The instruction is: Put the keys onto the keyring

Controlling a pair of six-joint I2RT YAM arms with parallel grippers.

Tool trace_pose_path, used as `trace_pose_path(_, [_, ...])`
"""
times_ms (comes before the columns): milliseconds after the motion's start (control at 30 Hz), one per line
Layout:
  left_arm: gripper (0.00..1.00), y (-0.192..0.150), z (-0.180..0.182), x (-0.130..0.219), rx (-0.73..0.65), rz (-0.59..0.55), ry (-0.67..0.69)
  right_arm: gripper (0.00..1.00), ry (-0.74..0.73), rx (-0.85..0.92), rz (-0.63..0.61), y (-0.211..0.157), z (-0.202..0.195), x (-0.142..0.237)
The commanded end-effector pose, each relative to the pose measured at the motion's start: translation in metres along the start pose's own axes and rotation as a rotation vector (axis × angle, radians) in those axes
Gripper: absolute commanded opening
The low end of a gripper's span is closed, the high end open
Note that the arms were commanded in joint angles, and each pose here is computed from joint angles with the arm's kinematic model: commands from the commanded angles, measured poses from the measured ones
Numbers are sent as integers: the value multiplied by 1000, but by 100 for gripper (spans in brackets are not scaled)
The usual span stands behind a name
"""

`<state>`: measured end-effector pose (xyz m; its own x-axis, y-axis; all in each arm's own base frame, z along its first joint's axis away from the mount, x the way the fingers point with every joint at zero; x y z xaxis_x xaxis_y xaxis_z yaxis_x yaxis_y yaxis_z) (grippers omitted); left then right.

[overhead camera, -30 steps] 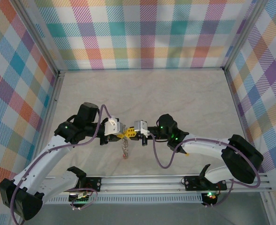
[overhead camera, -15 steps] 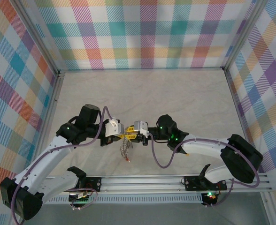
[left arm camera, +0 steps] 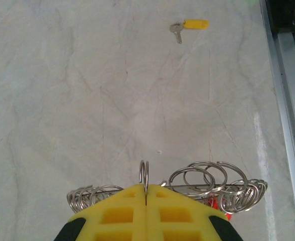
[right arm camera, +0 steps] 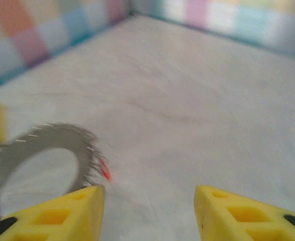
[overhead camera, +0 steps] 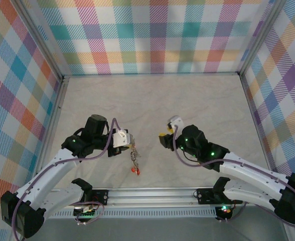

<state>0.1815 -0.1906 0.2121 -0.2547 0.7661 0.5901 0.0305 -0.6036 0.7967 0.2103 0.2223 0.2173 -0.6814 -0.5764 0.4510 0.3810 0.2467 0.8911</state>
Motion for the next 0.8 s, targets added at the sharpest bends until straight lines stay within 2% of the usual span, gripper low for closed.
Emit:
trace_pose_path(0, [0, 12, 1, -1, -26, -61, 11, 50, -359, -374, 277, -60, -63, 28])
trace_pose_path(100, [0, 11, 0, -4, -20, -51, 1, 44, -412, -570, 401, -89, -82, 38])
trace_pose_path(267, [0, 9, -5, -9, -15, -29, -23, 39, -495, -722, 630, -134, -106, 50])
trace_pose_path(333, [0, 8, -7, -13, -2, -16, -49, 39, -499, -719, 705, -149, -111, 50])
trace_pose_path(767, [0, 1, -15, -24, -2, 73, -108, 38, -446, -669, 890, -181, -115, 26])
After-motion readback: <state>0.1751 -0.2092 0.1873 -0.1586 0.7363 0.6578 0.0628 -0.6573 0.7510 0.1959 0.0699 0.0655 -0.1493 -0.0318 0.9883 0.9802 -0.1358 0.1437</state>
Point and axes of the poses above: each hand's point on the last joint's axis, 136 mm out from that joint toward the fingers, its own x axis back along the fingers, its own z axis along the line the jaws close on, y = z × x, the point moved 3 cm from there along x, back along the fingers, and after that the axes turned 7 degrees about x, right-handed, at the moved point
